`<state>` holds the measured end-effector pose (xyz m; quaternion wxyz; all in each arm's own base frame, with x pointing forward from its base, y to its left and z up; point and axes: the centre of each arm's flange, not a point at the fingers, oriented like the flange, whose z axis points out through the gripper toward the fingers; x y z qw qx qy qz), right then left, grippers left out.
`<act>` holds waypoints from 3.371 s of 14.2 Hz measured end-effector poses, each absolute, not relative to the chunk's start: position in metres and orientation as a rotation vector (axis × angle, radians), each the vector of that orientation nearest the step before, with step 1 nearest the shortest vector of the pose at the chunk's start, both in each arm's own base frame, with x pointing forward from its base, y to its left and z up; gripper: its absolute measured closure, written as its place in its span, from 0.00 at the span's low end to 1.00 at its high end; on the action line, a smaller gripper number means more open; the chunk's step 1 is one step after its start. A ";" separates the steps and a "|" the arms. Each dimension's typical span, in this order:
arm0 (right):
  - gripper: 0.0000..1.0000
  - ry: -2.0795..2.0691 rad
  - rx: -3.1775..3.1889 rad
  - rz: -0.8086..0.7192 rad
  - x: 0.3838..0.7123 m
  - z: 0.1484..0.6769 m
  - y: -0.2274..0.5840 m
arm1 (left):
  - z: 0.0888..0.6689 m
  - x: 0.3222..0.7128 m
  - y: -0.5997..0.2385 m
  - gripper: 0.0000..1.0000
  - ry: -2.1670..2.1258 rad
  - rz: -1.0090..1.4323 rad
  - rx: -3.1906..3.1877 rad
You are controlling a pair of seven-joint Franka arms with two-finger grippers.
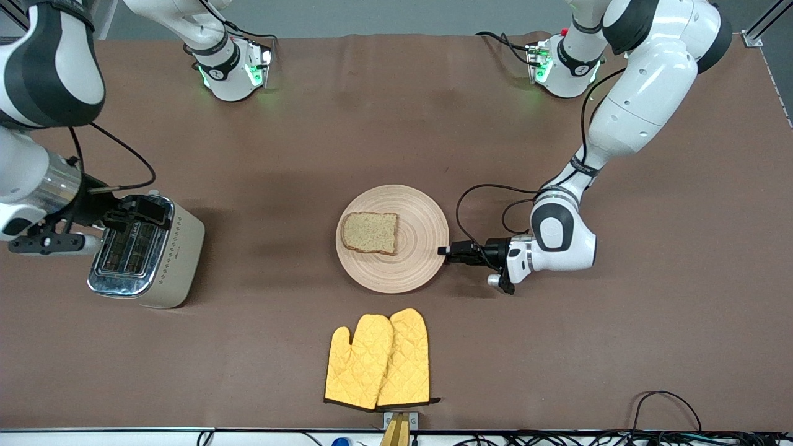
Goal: Move plate and put bread in toaster
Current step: 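Release the plate with the left gripper while the right gripper reaches the bread, then lower the right gripper onto the bread slice and close on it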
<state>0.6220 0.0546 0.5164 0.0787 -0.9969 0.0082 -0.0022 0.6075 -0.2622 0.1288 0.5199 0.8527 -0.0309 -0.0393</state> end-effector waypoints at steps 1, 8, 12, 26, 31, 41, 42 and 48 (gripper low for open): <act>0.00 0.042 -2.982 -0.012 0.625 0.509 0.072 | 0.141 0.614 -0.258 0.14 -0.043 -0.089 2.049; 0.00 0.147 -3.004 0.077 0.601 0.437 0.262 | 0.280 0.680 -0.144 0.00 0.089 -0.004 2.391; 0.00 0.196 -3.036 0.159 0.563 0.395 0.335 | 0.371 0.683 -0.086 0.00 0.107 -0.025 2.670; 0.06 0.237 -3.078 0.154 0.540 0.288 0.373 | 0.639 0.553 -0.067 0.00 0.025 -0.028 3.201; 0.15 0.236 -3.089 0.137 0.530 0.279 0.384 | 0.638 0.541 -0.067 0.00 0.022 -0.094 3.194; 0.19 0.292 -3.095 -0.034 0.511 0.248 0.388 | 0.632 0.542 -0.062 0.00 0.046 -0.117 3.142; 0.25 0.294 -3.094 -0.036 0.509 0.248 0.392 | 0.632 0.542 -0.062 0.00 0.046 -0.116 3.142; 0.46 0.287 -3.102 -0.054 0.505 0.248 0.396 | 0.633 0.542 -0.058 0.00 0.057 -0.108 3.141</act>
